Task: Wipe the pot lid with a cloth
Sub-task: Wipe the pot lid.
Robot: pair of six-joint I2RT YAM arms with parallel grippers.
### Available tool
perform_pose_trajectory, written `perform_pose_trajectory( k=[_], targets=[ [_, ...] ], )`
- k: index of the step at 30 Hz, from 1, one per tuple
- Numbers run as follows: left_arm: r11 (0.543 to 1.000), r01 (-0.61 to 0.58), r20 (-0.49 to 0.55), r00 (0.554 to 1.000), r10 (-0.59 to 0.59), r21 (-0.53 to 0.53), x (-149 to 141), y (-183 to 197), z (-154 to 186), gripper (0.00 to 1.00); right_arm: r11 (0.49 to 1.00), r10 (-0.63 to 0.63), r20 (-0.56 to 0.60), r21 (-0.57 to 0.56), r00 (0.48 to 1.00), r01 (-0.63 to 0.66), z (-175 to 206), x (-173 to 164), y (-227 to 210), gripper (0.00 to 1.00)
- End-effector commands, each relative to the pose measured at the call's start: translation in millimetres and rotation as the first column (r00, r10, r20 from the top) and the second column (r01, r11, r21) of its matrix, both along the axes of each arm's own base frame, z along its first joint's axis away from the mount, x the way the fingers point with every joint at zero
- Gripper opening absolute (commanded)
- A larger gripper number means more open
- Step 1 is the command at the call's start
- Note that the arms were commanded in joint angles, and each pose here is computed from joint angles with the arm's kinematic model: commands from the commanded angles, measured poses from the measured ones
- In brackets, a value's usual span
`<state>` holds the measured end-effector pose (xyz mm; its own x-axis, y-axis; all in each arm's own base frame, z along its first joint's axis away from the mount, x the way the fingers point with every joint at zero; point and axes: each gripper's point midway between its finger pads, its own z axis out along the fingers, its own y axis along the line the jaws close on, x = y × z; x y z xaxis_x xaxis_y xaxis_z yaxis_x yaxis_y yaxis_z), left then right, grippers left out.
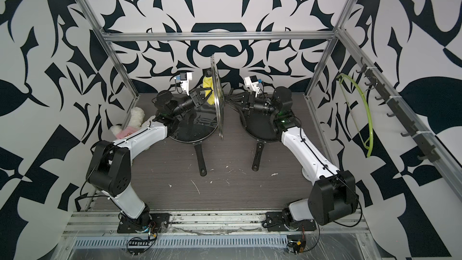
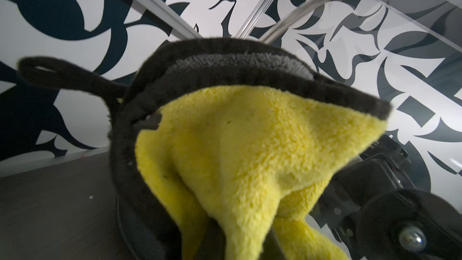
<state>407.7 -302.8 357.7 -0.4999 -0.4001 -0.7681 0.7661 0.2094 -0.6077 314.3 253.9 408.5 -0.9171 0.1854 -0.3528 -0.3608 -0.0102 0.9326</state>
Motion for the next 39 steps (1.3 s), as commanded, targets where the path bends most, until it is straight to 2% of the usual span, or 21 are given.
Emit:
perform_pose_trajectory(
  k=[1,9,16,24,32,39],
  targets=[
    [0.998,0.061,0.021,0.998,-0.062,0.017,-24.1,-3.5,-2.4,0.0,0.995,-0.046,0.291,0.099,0.956,0.017,79.2,-26.7,-8.8,0.0],
    [0.985,0.163,-0.011,0.987,-0.163,0.062,-69.9,-21.2,-24.6,0.0,0.992,-0.086,0.258,0.113,0.962,0.058,81.7,-12.0,-9.3,0.0],
    [0.968,0.237,-0.005,0.971,-0.237,0.081,-116.1,-26.6,-26.4,0.0,0.983,-0.16,0.208,0.125,0.965,0.136,77.4,6.3,-20.0,0.0],
    [0.938,0.335,0.117,0.932,-0.344,0.093,-163.5,-26.6,14.8,0.0,0.989,-0.121,0.208,0.113,0.97,0.099,72.5,5.6,-17.5,0.0],
    [0.949,0.292,0.28,0.908,-0.313,0.115,-169.2,-24.6,61.3,0.0,0.993,-0.062,0.241,0.112,0.969,0.036,70.8,-1.0,-14.0,0.0],
    [0.969,0.214,0.373,0.895,-0.247,0.126,-153.9,-26.8,93.3,0.0,0.995,-0.033,0.247,0.102,0.968,0.007,62.3,-3.7,-10.8,0.0]
  ],
)
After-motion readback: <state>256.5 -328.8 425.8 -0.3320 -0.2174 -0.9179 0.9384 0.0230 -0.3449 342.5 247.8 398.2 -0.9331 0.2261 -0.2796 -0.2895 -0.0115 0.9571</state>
